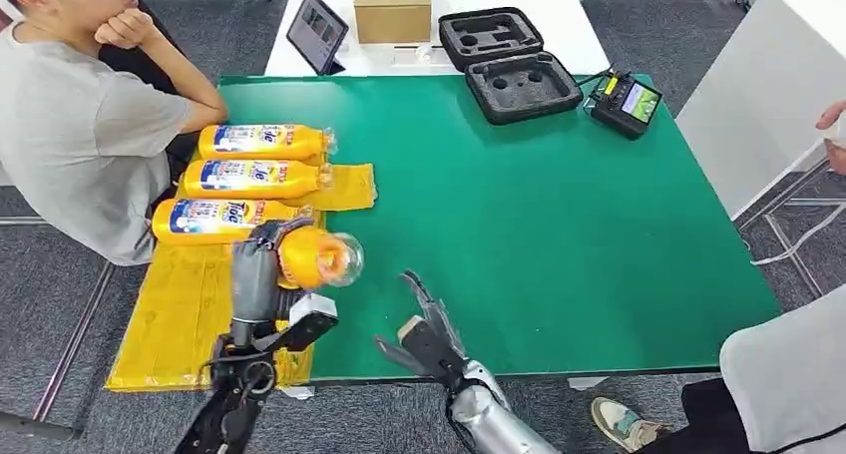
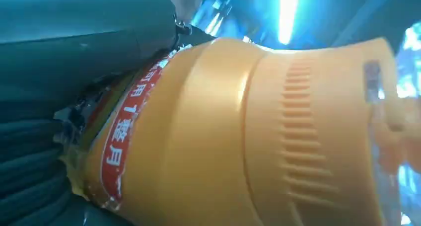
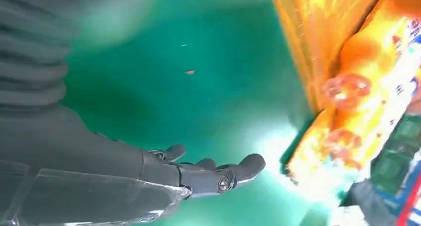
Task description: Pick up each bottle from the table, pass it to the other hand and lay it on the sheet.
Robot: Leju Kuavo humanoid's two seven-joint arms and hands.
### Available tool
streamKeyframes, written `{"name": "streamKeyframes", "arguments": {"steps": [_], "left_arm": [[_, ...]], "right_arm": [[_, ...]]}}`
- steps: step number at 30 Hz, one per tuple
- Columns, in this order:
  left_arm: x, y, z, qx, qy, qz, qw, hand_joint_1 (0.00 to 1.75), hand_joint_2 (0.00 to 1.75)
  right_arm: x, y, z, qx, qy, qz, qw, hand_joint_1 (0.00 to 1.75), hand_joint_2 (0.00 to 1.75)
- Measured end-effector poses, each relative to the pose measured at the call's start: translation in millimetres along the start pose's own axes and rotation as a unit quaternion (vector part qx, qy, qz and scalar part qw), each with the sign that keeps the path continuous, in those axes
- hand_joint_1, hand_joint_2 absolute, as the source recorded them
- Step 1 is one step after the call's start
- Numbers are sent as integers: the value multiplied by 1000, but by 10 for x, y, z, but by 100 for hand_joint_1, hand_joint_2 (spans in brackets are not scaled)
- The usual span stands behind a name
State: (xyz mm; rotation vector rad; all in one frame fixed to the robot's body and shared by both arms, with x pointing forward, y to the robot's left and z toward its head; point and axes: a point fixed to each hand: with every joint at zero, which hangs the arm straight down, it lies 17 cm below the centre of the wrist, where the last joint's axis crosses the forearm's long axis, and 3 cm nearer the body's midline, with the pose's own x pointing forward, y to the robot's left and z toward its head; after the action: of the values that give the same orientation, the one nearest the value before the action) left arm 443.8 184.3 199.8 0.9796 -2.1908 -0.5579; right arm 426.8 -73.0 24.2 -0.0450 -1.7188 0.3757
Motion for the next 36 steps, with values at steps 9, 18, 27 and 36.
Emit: {"name": "streamKeyframes", "arguments": {"steps": [9, 18, 27, 36], "left_arm": [[-900, 78, 166, -76, 45, -164, 982, 175, 175], [-1352, -259, 492, -169, 89, -199, 961, 175, 175], [-1345, -614, 647, -235, 98, -163, 953, 175, 175], [-1182, -874, 650, -272, 77, -128, 951, 0, 175]], "right_arm": [[-50, -70, 74, -14, 7, -15, 1000, 0, 0], [9, -4, 43, 1, 2, -32, 999, 0, 0], [59, -42, -4, -7, -3, -40, 999, 0, 0], [323, -215, -158, -30, -41, -49, 998, 0, 175]]}}
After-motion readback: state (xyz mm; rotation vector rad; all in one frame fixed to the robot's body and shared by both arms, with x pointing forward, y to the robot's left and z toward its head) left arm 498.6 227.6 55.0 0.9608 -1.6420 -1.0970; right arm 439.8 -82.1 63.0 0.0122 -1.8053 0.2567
